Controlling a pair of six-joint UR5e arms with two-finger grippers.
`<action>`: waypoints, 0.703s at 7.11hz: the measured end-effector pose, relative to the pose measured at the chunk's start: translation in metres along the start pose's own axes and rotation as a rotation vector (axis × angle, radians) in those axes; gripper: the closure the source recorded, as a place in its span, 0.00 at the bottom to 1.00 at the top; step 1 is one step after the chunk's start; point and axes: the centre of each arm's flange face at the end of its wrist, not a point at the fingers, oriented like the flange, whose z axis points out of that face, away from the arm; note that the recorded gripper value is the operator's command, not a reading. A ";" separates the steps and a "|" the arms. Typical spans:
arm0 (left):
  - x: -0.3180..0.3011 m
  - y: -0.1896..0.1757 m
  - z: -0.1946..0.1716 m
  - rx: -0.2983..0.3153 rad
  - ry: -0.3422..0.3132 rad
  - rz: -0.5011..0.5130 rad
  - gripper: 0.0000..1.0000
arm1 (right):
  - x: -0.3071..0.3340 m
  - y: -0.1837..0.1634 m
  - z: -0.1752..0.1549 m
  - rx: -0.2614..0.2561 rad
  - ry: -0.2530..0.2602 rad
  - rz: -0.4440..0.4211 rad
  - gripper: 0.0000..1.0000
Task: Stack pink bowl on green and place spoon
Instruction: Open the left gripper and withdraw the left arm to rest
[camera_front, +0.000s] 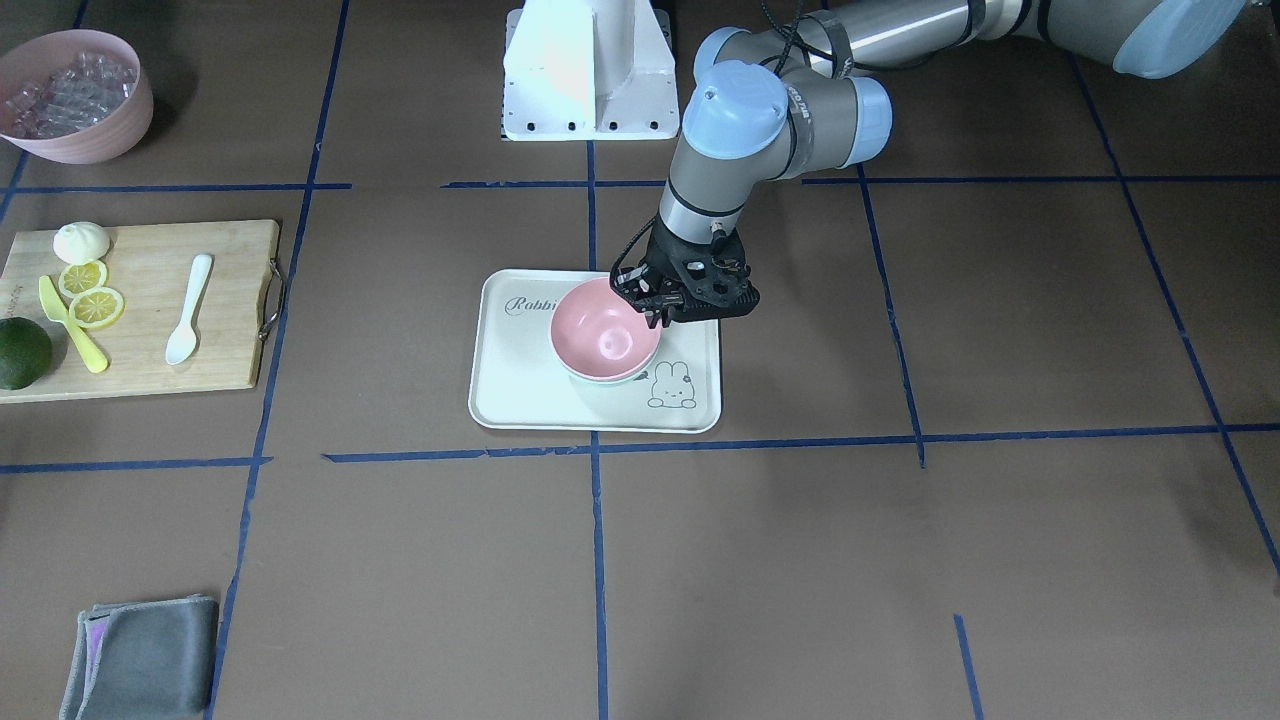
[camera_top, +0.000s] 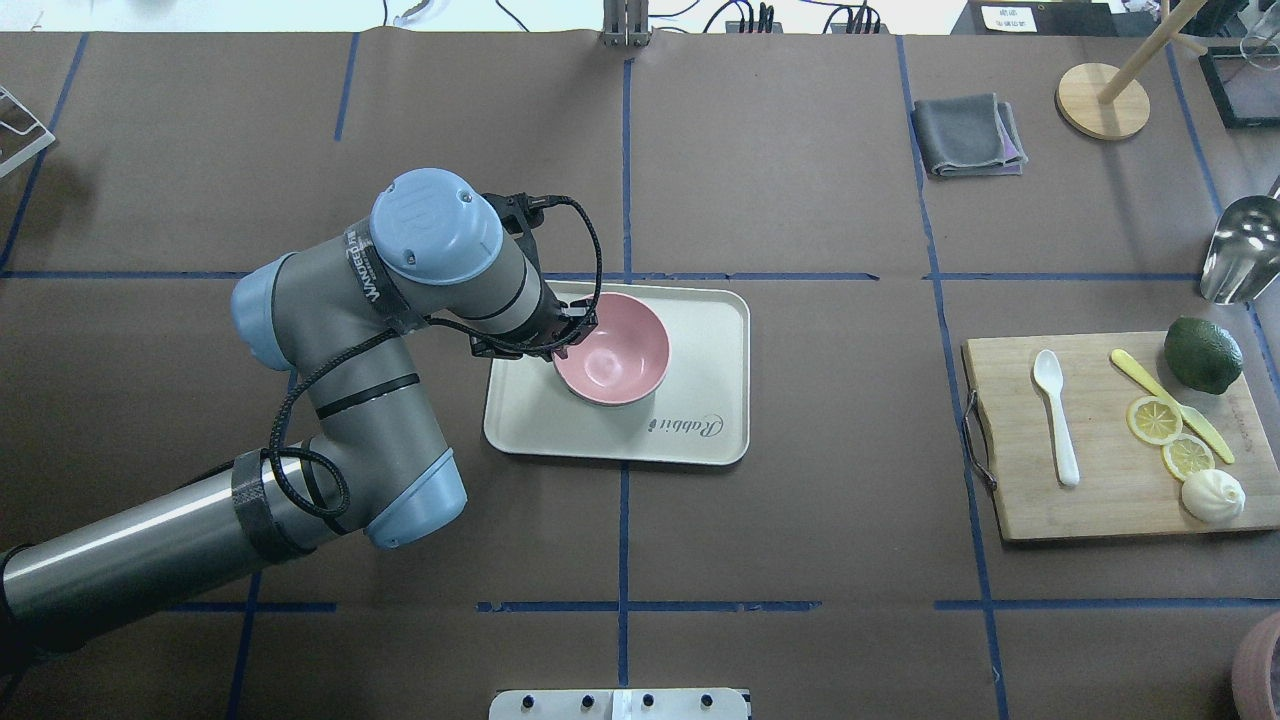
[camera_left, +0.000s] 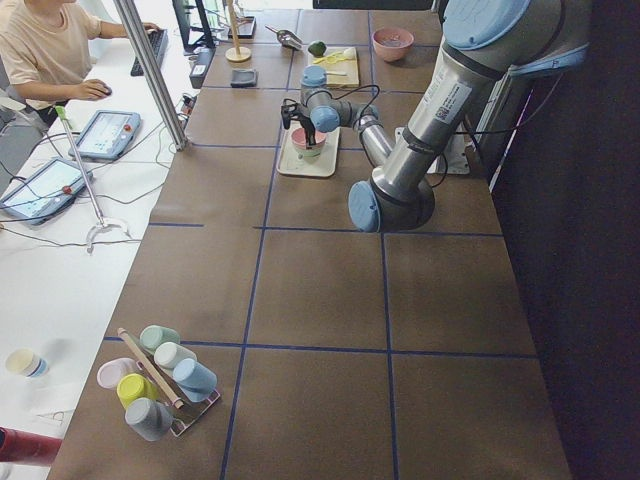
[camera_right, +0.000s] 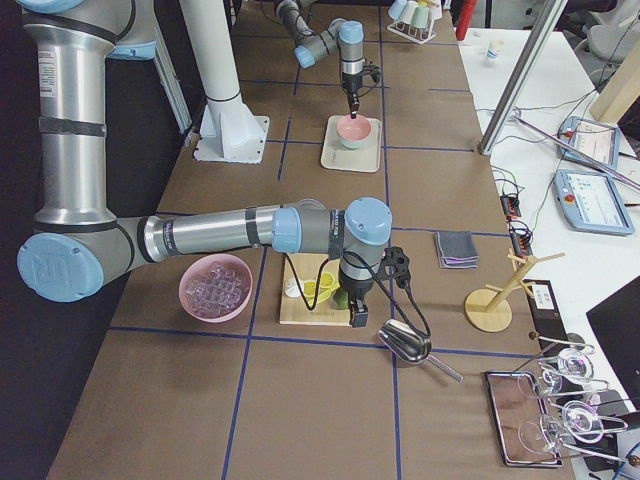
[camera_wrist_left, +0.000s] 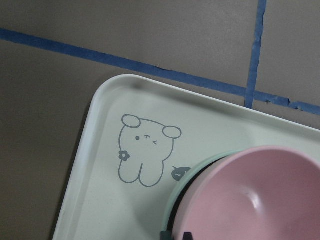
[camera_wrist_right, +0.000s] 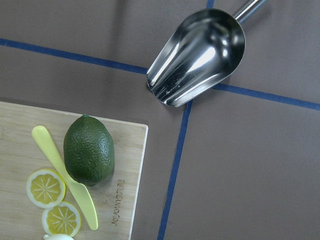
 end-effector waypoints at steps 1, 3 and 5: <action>0.000 0.000 0.000 0.000 0.000 0.001 0.45 | 0.000 0.000 0.000 0.000 0.000 0.000 0.00; 0.000 -0.003 -0.008 0.007 0.009 0.002 0.00 | -0.001 0.000 -0.001 0.002 -0.001 0.002 0.00; -0.017 -0.035 -0.040 0.007 -0.024 0.022 0.00 | -0.011 -0.004 -0.011 0.024 -0.005 0.001 0.00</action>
